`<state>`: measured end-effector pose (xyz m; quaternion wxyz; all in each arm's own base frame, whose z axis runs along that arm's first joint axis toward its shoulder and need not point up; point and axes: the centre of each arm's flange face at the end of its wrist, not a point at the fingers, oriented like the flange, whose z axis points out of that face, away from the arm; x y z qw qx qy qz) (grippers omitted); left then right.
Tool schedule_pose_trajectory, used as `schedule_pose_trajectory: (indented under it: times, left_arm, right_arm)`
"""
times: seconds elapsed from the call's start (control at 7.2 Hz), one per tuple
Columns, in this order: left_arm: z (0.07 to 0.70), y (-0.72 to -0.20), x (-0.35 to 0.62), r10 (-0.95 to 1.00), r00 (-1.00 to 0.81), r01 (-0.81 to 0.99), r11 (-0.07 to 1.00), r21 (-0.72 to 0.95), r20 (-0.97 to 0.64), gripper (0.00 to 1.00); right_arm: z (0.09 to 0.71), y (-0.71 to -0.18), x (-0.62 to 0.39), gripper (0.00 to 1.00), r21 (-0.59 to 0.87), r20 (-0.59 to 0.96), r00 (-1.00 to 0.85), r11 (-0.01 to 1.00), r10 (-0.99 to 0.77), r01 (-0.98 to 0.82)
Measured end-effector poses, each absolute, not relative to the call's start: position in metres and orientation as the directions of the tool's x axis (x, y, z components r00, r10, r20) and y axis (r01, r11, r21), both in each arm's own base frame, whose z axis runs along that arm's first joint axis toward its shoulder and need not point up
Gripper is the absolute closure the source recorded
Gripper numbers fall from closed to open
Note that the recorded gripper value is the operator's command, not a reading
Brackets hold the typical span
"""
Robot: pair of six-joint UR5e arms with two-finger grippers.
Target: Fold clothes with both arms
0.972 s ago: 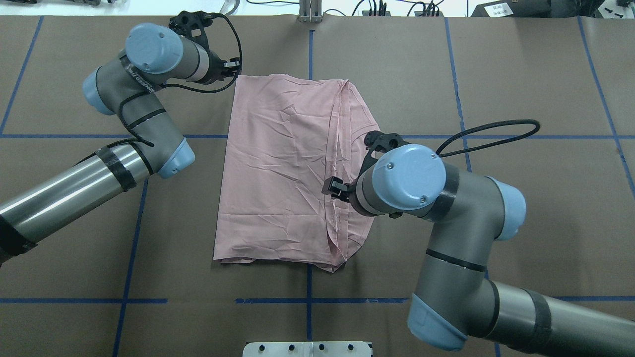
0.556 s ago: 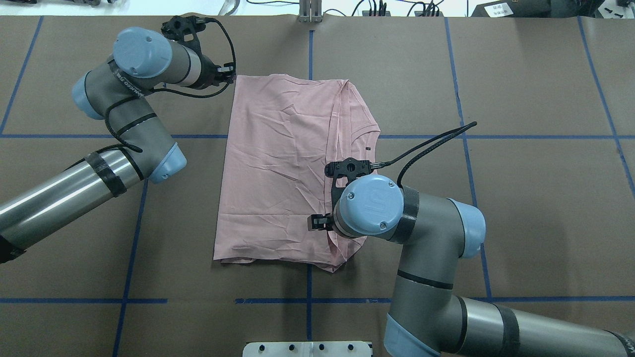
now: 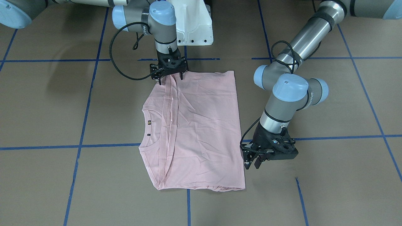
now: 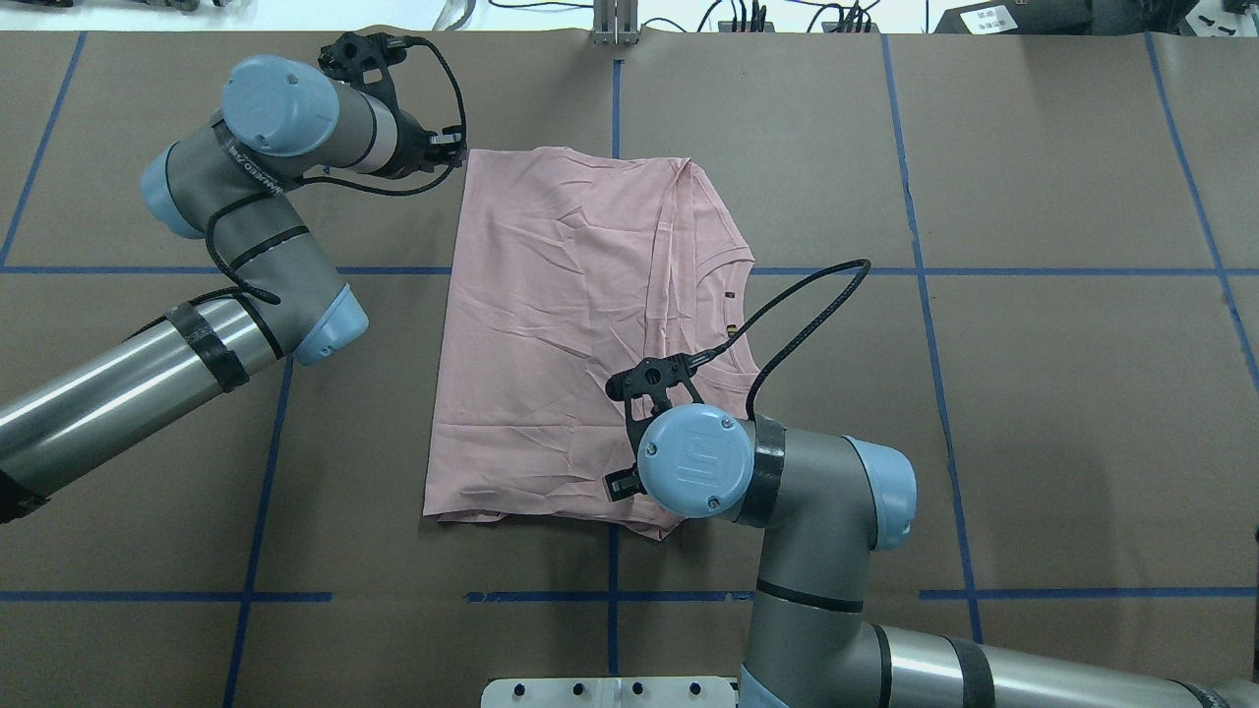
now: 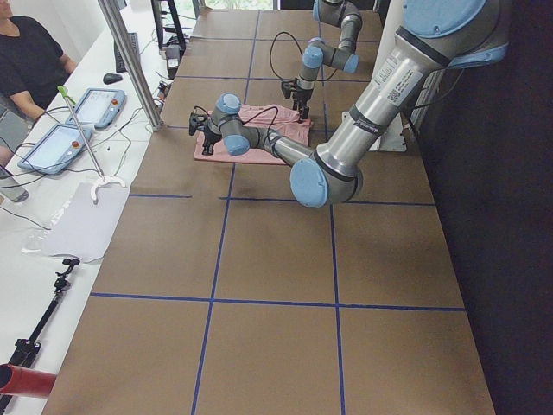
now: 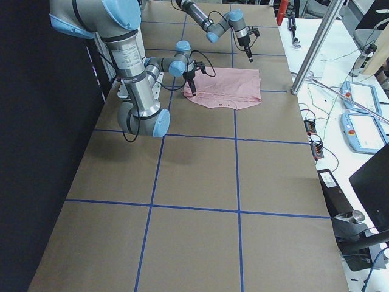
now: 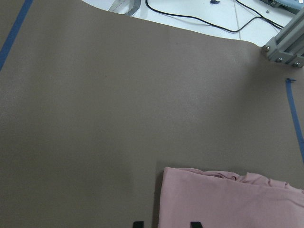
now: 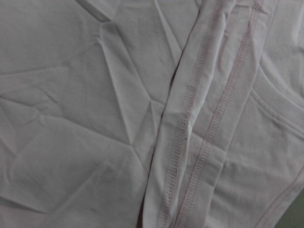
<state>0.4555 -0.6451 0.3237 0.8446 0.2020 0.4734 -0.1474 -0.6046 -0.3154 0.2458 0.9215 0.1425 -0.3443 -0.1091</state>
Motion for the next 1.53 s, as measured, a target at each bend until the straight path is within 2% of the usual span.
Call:
schedule_pose_trajectory:
  times: [0.56,1.11,1.39,1.53]
  left_arm:
    - [0.323,-0.645,0.455,-0.058,0.506,0.442,0.874,0.201,-0.861,0.56]
    - [0.32,-0.645,0.454,-0.056,0.504,0.443,0.874,0.202,-0.862,0.57]
    - [0.309,-0.639,0.448,-0.04,0.484,0.431,0.881,0.198,-0.874,0.58]
    - [0.308,-0.633,0.443,-0.032,0.474,0.422,0.885,0.195,-0.88,0.59]
  right_arm:
    - [0.276,-0.324,-0.59,0.0,0.336,0.531,0.794,0.934,-0.296,0.123]
    - [0.312,-0.312,-0.515,0.0,0.363,0.513,0.801,0.924,-0.31,0.125]
    - [0.284,-0.311,-0.525,0.0,0.319,0.586,0.786,0.948,-0.197,0.0]
    - [0.27,-0.302,-0.534,0.06,0.225,0.651,0.758,0.966,-0.05,-0.13]
